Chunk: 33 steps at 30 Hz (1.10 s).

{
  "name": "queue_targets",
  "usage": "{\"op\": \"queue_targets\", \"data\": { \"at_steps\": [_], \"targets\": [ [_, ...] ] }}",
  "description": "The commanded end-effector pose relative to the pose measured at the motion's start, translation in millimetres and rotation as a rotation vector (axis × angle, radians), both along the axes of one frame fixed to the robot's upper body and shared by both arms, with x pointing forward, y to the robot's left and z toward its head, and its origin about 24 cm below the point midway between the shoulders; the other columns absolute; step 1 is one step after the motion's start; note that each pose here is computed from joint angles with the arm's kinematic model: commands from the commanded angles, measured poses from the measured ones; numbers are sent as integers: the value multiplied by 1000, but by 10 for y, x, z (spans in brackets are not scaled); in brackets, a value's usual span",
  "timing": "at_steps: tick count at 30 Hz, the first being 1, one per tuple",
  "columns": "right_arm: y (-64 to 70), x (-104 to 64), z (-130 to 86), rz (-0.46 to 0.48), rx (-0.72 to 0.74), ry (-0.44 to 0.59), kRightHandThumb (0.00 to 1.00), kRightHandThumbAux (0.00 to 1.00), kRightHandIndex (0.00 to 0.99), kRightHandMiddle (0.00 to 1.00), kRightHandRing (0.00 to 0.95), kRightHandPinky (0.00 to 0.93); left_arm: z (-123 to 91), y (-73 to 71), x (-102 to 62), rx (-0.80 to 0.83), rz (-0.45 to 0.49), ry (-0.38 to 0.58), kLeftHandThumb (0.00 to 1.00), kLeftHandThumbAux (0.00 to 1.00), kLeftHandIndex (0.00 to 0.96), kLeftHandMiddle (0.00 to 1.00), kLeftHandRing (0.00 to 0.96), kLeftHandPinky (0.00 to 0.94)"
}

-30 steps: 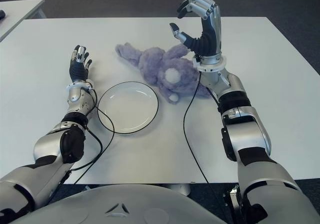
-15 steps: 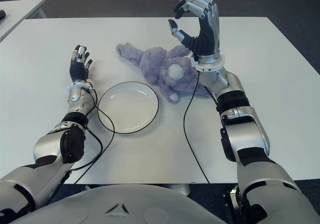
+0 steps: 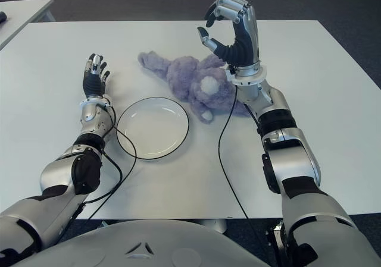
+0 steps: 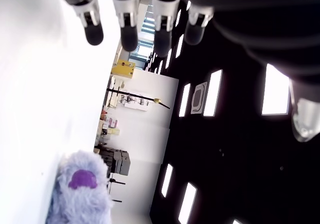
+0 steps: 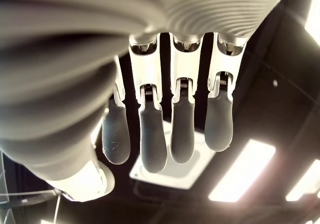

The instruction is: Put the doll into the plate.

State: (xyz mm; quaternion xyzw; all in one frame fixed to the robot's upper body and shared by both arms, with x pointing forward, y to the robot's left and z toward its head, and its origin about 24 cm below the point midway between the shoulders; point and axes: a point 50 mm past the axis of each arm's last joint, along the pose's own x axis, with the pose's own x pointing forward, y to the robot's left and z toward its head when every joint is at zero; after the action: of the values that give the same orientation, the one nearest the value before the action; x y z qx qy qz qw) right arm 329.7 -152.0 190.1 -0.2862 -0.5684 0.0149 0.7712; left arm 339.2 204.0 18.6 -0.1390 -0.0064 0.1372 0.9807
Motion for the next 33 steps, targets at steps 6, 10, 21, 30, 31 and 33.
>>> {"op": "queue_targets", "data": {
  "at_steps": [6,10,21,30,31,33],
  "targets": [
    [0,64,-164,43,-234,299,296,765,758,872,868,841,-1059,-233,-852,-182,25,429,0,411,42,117,89,40],
    [-28,69,-170,53,-348,383,131,699,623,821,821,788,-1060,-230,-854,-181,24,428,0,410,44,119,88,26],
    [-32,-51,-363,111,-595,586,127,518,55,204,235,233,-1063,-217,-858,-179,26,433,0,420,50,129,90,28],
    [-58,-114,-420,50,-692,676,122,421,0,5,32,27,-1062,-214,-857,-167,18,435,0,410,41,118,82,14],
    [-65,-129,-449,39,-704,682,122,419,0,2,29,25,-1062,-214,-856,-166,18,435,0,409,41,117,82,14],
    [-71,-148,-481,25,-719,689,119,398,0,0,1,9,-1061,-213,-856,-166,19,434,0,407,42,115,79,14]
  ]
}}
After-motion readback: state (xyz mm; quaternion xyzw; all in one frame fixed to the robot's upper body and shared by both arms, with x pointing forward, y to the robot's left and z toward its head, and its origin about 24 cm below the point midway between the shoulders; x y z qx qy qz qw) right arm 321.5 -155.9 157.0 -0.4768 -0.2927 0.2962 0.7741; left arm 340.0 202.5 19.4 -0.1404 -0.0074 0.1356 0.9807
